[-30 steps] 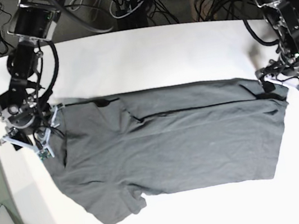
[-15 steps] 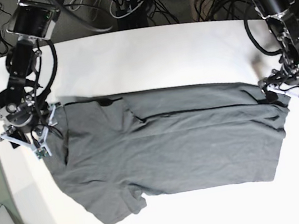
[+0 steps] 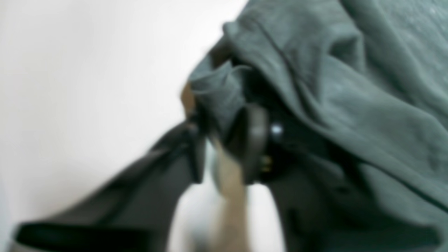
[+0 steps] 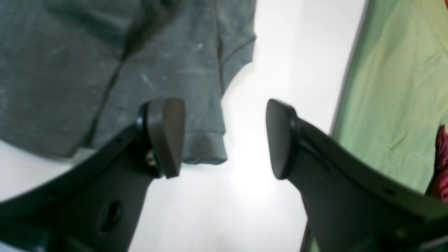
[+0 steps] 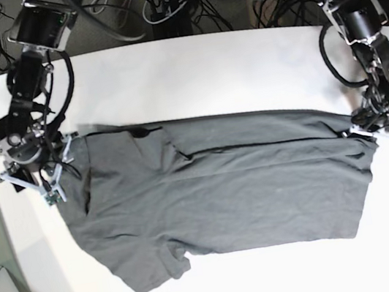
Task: Layout the t-shirt on the table in an organized manner, then fold the t-shirt properly
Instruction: 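Lay the collar half over the shirt body with both grippers, then drag the folded shirt with both grippers back toward the robot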
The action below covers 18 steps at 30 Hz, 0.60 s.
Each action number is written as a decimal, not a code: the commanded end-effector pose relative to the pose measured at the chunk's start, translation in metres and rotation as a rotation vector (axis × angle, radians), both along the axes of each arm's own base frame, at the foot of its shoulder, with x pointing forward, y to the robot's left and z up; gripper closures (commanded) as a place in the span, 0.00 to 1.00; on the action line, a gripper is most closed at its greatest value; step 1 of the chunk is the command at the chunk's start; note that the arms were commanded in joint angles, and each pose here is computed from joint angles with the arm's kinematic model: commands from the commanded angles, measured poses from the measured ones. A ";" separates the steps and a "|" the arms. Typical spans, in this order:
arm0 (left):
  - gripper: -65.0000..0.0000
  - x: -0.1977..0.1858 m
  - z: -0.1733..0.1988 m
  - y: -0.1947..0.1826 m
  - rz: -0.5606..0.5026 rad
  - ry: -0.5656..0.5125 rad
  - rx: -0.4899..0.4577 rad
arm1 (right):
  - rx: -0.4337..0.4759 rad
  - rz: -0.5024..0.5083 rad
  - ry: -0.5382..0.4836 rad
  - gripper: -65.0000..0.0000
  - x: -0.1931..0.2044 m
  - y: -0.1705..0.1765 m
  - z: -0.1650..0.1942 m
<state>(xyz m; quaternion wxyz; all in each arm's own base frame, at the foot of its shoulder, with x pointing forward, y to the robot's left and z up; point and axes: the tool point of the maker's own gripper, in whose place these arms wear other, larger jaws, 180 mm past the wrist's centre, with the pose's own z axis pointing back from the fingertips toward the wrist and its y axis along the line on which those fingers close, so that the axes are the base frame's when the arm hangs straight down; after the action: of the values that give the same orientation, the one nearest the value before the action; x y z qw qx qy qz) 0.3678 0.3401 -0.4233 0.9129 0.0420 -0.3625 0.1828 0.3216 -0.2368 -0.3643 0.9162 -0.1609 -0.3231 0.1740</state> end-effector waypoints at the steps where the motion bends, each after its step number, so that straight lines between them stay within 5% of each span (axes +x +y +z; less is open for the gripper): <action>1: 0.84 0.010 0.010 -0.001 -0.018 -0.017 0.008 | -0.008 0.004 -0.048 0.43 0.009 -0.002 0.013; 6: 1.00 0.012 0.009 -0.010 -0.047 -0.007 0.010 | -0.008 0.003 -0.043 0.43 0.008 -0.002 0.012; 18: 0.99 -0.013 0.020 -0.012 -0.077 0.014 0.061 | 0.015 0.006 0.060 0.42 -0.016 0.001 -0.023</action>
<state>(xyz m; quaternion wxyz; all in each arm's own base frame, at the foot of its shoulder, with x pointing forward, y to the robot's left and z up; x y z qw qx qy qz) 0.3441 0.3202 -0.4195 0.9288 0.0481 -0.3402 0.1389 0.2961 -0.2329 -0.3989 0.9333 -0.1403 -0.2764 0.1812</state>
